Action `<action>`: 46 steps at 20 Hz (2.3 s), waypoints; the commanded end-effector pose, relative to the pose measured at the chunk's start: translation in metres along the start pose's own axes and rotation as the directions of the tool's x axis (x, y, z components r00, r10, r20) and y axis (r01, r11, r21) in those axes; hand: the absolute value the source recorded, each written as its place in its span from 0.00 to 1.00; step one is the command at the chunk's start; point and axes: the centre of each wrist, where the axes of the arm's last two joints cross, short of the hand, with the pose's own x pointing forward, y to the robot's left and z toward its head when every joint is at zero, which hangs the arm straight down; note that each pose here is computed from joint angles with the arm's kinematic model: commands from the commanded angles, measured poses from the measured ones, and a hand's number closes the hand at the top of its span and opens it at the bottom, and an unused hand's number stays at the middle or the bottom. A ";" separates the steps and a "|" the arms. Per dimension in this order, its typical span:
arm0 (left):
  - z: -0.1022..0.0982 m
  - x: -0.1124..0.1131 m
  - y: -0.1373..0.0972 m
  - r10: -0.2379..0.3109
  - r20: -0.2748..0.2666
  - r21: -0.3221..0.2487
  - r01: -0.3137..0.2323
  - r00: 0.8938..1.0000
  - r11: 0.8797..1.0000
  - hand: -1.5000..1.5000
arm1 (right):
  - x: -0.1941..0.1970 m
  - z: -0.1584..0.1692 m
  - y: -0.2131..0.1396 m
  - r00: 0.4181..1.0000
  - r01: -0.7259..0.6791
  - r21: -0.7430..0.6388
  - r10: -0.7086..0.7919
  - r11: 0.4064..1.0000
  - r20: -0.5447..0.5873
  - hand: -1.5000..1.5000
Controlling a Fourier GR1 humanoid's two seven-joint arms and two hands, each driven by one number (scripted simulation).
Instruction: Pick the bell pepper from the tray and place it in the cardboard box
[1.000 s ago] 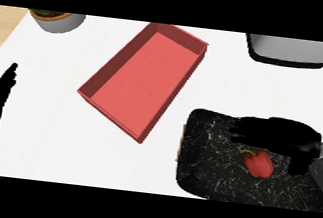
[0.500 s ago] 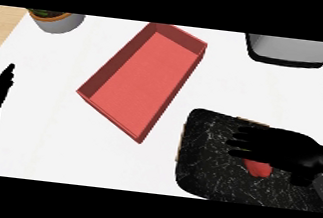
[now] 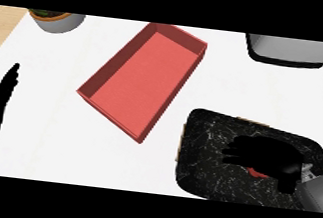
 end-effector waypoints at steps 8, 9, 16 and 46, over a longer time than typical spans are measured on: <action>-0.010 -0.001 -0.001 0.002 -0.007 -0.004 -0.002 1.000 1.000 0.50 | -0.009 -0.017 0.002 0.992 -0.124 -0.273 0.120 0.954 -0.031 1.00; 0.005 -0.007 0.000 0.014 -0.007 -0.002 -0.014 1.000 1.000 0.50 | -0.012 -0.016 -0.021 0.990 -0.136 -0.307 0.138 0.942 -0.015 1.00; -0.006 0.012 0.000 0.013 0.021 -0.011 -0.013 1.000 1.000 0.50 | -0.066 -0.017 -0.025 0.802 0.171 -0.496 -0.413 0.851 -0.432 1.00; -0.012 -0.007 -0.005 -0.004 0.010 -0.023 0.004 1.000 1.000 0.50 | -0.020 -0.105 -0.269 0.892 0.202 -0.863 -0.451 0.463 -0.033 1.00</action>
